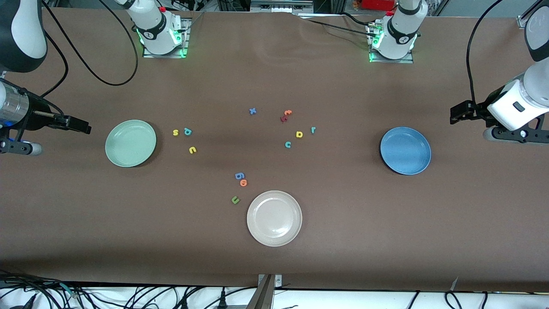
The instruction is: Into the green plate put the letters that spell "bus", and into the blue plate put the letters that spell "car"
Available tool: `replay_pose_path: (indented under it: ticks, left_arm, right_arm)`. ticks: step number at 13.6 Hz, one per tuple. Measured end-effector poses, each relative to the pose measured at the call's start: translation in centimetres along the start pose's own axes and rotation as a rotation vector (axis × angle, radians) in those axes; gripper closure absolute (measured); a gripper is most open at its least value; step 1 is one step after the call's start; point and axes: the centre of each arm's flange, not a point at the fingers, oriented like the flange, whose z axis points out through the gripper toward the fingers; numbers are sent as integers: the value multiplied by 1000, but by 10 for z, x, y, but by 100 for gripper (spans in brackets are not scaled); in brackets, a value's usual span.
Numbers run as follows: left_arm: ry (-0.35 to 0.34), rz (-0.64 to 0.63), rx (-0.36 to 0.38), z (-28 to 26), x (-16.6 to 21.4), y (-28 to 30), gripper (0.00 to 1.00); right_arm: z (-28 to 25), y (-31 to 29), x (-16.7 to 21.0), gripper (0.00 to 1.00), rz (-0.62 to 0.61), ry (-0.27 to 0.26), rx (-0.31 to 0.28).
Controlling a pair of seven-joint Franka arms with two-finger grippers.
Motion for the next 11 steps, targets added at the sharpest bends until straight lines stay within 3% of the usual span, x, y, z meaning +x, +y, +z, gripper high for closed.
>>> replay_pose_path:
  ticks: [11]
  left_arm:
    - [11,11,2,0,2,6,0]
  right_arm:
    - [1,-3,0,0,-3,-1,-1]
